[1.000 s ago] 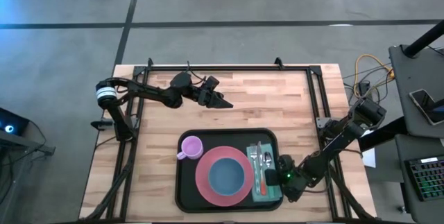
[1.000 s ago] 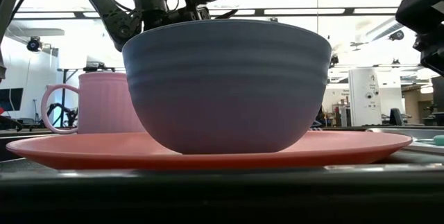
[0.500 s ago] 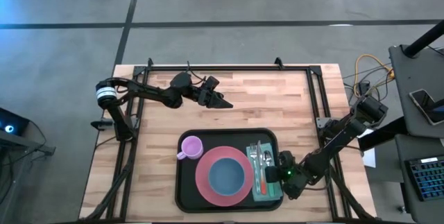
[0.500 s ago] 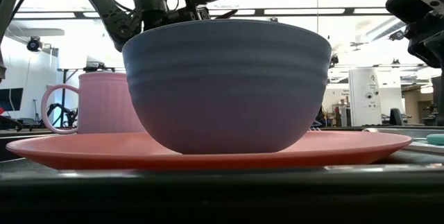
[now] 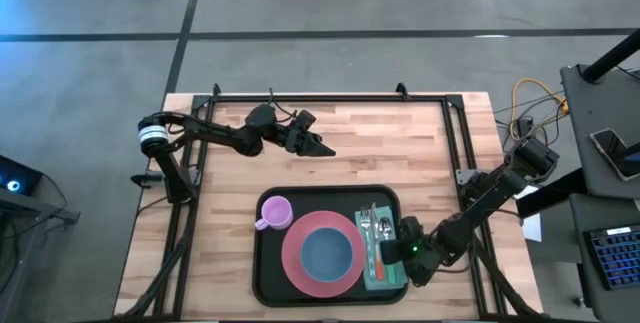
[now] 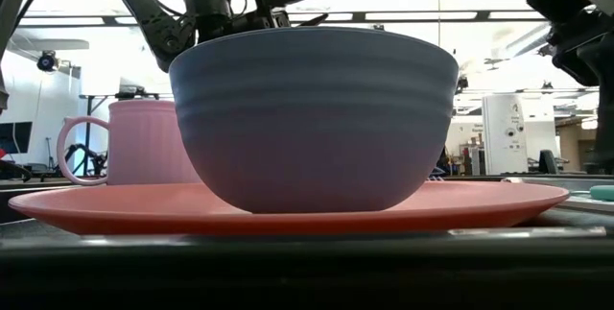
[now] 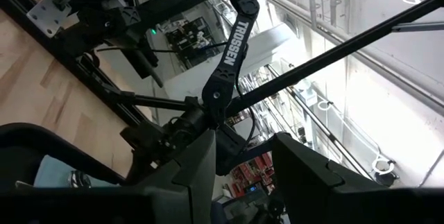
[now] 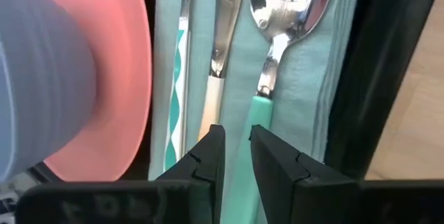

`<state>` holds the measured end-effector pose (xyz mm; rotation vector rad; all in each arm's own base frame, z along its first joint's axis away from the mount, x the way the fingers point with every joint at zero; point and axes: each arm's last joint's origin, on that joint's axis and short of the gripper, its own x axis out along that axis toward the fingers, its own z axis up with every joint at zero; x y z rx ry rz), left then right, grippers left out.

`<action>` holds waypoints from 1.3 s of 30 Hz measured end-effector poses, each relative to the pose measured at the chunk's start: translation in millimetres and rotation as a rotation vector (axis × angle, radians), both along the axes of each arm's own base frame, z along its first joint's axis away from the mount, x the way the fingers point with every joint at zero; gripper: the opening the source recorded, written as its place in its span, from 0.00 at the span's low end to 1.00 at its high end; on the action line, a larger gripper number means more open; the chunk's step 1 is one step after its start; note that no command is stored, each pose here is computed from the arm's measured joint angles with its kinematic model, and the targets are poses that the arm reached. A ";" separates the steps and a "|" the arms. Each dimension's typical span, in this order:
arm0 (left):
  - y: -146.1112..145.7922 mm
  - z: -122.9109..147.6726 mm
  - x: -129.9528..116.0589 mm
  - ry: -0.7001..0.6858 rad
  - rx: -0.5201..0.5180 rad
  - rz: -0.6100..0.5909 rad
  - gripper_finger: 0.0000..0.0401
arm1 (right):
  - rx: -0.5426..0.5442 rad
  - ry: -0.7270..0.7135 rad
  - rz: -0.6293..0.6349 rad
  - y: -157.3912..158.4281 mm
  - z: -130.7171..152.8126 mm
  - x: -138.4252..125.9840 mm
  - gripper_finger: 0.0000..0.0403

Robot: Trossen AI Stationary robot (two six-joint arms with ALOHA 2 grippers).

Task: Set up tray
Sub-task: Put the blue spoon on the blue napkin to the right of the orange knife, then return to home position

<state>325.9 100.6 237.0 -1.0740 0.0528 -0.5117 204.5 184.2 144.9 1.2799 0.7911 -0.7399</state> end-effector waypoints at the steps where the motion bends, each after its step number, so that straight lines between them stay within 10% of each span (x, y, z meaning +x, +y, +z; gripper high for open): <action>1: -0.1 0.0 0.0 0.000 0.000 0.000 0.31 | -0.003 0.002 0.002 -0.3 -0.3 -0.2 0.14; 39: -0.2 -0.2 -0.2 0.000 0.001 0.000 0.31 | -0.085 0.027 0.031 -14.3 9.0 11.2 0.12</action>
